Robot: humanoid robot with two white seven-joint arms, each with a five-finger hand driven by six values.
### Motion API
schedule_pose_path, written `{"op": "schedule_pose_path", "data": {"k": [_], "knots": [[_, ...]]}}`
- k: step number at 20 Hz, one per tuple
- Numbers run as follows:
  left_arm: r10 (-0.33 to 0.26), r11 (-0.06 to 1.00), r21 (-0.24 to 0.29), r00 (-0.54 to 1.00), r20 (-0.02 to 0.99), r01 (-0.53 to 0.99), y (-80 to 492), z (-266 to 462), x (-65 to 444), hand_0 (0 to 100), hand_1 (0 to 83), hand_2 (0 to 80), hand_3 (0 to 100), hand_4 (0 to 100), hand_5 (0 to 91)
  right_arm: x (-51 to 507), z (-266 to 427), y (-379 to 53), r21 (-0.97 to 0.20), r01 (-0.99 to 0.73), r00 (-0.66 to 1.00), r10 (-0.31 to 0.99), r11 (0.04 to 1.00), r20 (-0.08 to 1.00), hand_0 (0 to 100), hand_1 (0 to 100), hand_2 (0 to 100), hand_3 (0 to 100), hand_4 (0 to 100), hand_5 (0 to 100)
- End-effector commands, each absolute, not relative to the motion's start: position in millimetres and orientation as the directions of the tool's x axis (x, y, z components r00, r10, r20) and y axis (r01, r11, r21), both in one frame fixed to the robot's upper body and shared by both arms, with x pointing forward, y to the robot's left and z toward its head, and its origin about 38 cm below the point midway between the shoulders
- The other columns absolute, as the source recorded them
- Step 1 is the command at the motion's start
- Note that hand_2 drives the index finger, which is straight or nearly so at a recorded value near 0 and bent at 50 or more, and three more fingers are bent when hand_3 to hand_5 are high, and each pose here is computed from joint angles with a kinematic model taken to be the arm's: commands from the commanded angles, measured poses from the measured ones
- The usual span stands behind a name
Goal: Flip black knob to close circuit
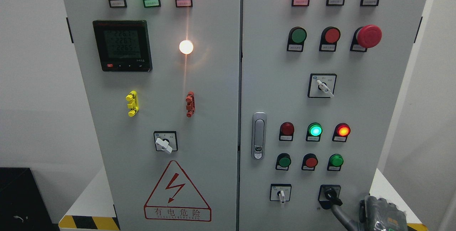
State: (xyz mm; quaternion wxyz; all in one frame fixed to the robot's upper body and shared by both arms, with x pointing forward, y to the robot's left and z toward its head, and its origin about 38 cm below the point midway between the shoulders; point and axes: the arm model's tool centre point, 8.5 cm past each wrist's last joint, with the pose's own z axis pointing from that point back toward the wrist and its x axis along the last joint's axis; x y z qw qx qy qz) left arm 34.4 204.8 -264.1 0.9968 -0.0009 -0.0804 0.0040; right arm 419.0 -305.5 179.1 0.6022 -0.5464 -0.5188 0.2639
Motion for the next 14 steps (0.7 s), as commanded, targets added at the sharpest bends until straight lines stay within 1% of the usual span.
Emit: {"op": "schedule_pose_path", "data": {"k": [1,7,14], "knots": [[0.008,1.0,-0.003,0.988,0.154,-0.008,204.1,-264.3,30.4,12,55.6,0.0,0,0,0.0,415.9,181.6,-302.4,-0.928,0.264,0.315,0.886,0.262,0.34,0,0,94,100,100,100],[0.008,1.0,-0.003,0.988,0.154,-0.008,204.1,-264.2,30.4,12,55.6,0.0,0,0,0.0,415.4,179.8,-298.3,-0.931,0.256,0.295,0.897,0.259,0.331,0,0,94,100,100,100],[0.008,1.0,-0.001,0.988,0.154,-0.008,205.1,-264.3,30.4,12,55.6,0.0,0,0,0.0,416.2,174.7,-282.6,-0.939,0.231,0.258,0.914,0.257,0.314,0,0,94,100,100,100]]}}
